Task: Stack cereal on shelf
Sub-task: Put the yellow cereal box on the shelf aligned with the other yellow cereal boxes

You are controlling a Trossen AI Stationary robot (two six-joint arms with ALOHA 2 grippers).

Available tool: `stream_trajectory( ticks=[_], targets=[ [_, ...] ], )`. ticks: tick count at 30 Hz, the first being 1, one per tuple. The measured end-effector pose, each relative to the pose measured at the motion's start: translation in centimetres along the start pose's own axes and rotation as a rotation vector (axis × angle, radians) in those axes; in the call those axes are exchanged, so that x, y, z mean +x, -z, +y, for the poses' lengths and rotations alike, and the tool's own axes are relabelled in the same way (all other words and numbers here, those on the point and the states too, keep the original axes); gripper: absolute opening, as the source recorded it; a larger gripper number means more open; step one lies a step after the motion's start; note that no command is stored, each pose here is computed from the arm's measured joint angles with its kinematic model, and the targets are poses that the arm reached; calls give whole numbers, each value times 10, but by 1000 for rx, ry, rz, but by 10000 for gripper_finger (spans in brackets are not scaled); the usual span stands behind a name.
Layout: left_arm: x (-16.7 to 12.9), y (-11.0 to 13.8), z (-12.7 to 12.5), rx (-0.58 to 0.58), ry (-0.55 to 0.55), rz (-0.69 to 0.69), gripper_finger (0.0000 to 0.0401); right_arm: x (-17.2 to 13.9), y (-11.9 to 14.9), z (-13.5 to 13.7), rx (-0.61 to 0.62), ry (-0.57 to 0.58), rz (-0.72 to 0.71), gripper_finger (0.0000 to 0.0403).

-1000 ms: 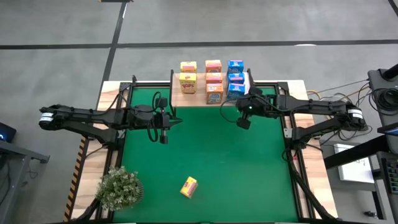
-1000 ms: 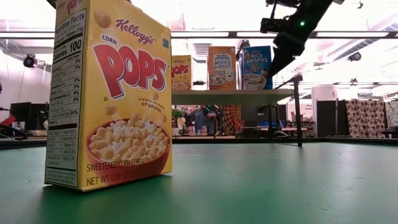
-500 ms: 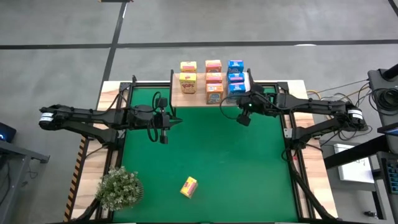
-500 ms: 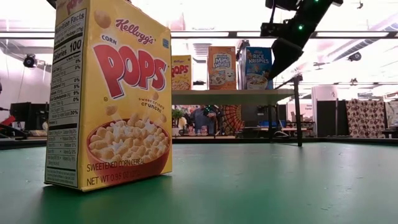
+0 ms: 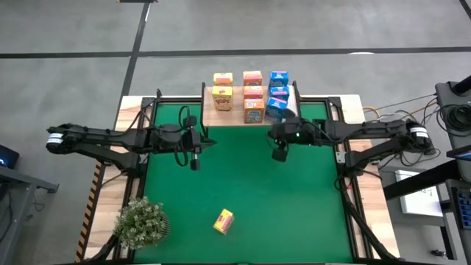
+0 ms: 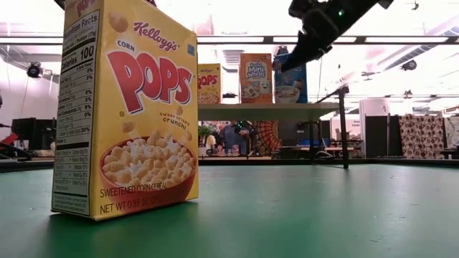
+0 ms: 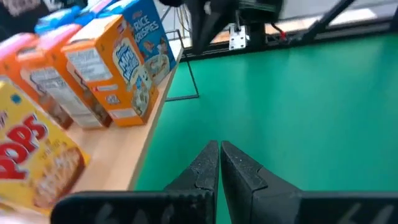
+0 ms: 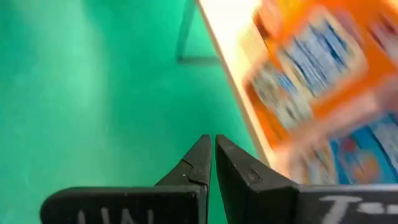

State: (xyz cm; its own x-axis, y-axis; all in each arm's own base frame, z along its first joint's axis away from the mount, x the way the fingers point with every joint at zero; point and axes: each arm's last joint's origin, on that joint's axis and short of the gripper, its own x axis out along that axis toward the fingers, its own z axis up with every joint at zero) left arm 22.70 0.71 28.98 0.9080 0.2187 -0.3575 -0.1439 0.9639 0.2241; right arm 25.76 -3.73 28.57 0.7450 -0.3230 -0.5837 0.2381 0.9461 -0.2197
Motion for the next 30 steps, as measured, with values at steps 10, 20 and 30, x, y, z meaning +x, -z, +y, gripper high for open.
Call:
stream_trajectory(
  ticks=[10,20,30],
  targets=[
    [6,-12,-5,-203,13,-123,0,10,4,31,-275,32,-483,13],
    [17,-21,-44,-297,150,-222,0,-16,-4,26,-400,-9,-664,13],
    [28,-17,-53,-623,188,-136,0,-27,9,23,-403,-28,-681,13]
  ],
)
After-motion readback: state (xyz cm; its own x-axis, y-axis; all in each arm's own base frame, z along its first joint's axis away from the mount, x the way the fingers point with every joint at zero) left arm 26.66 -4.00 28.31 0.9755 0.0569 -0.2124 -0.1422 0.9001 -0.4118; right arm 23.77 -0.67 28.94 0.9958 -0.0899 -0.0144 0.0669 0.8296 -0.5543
